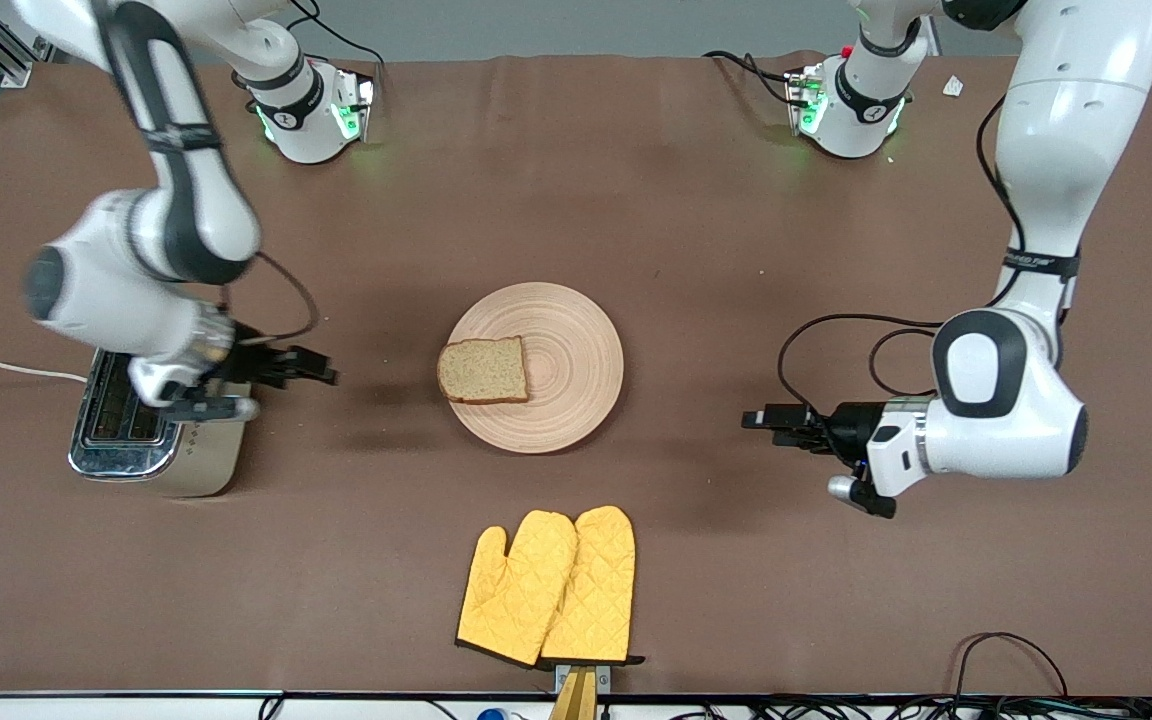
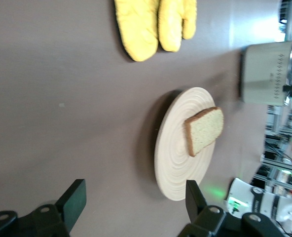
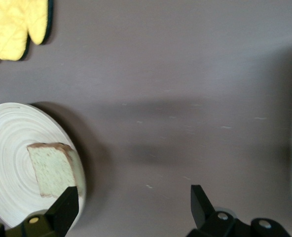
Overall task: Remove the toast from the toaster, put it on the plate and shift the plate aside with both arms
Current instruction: 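Withdraw the right gripper while the left gripper grasps the plate rim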
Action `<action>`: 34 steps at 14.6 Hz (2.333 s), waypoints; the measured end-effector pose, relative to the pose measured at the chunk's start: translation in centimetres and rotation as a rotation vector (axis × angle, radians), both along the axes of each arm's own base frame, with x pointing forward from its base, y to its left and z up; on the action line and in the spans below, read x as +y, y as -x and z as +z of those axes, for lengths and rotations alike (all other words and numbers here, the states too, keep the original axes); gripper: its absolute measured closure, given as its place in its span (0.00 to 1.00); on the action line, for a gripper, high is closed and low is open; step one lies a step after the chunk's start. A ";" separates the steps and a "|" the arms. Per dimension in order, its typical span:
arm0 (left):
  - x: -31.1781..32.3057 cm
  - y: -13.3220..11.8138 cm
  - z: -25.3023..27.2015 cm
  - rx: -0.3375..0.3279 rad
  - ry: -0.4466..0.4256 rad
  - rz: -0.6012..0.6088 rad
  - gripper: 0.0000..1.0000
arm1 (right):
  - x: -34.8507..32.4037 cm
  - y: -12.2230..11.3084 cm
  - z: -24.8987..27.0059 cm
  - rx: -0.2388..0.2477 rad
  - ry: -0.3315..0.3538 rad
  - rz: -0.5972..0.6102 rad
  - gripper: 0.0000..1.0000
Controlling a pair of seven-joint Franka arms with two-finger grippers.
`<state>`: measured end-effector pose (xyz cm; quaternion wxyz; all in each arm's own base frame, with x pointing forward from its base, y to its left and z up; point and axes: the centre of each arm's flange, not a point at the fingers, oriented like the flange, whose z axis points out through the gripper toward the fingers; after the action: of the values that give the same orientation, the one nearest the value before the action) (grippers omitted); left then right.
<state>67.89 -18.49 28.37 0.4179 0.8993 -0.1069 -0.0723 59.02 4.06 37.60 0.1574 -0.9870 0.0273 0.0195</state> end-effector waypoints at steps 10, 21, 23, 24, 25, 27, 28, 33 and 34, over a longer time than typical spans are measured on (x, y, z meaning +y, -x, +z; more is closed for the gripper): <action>-4.4 2.7 -9.0 0.009 0.148 -0.108 0.31 | -9.3 1.1 22.8 -0.034 0.241 0.085 0.00; -13.5 9.4 -17.0 0.005 0.261 -0.090 0.45 | -7.7 2.5 26.6 -0.017 0.330 0.150 0.00; -14.3 9.8 -17.1 0.007 0.260 -0.089 0.47 | -7.2 2.4 26.5 -0.015 0.329 0.149 0.00; -14.2 9.9 -17.2 0.011 0.260 -0.085 0.49 | -7.2 2.4 26.5 -0.014 0.334 0.146 0.00; -14.1 10.0 -17.4 0.018 0.262 -0.077 0.50 | -7.3 2.4 26.5 -0.014 0.335 0.145 0.00; -14.2 10.4 -18.0 0.031 0.267 -0.069 0.52 | -7.2 2.5 26.5 -0.009 0.337 0.142 0.00; -14.3 10.6 -18.3 0.035 0.269 -0.070 0.57 | -7.3 2.5 26.4 -0.001 0.337 0.140 0.00; -14.5 10.7 -18.4 0.038 0.274 -0.067 0.77 | -7.6 2.8 26.3 0.021 0.336 0.135 0.00; -14.5 10.7 -18.3 0.037 0.275 -0.067 0.78 | -7.6 2.8 26.3 0.025 0.340 0.136 0.00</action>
<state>57.22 -33.01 10.06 0.5363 0.8280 -0.1382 -0.0873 56.17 -3.52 63.85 -0.0137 -0.9986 -0.0345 0.0376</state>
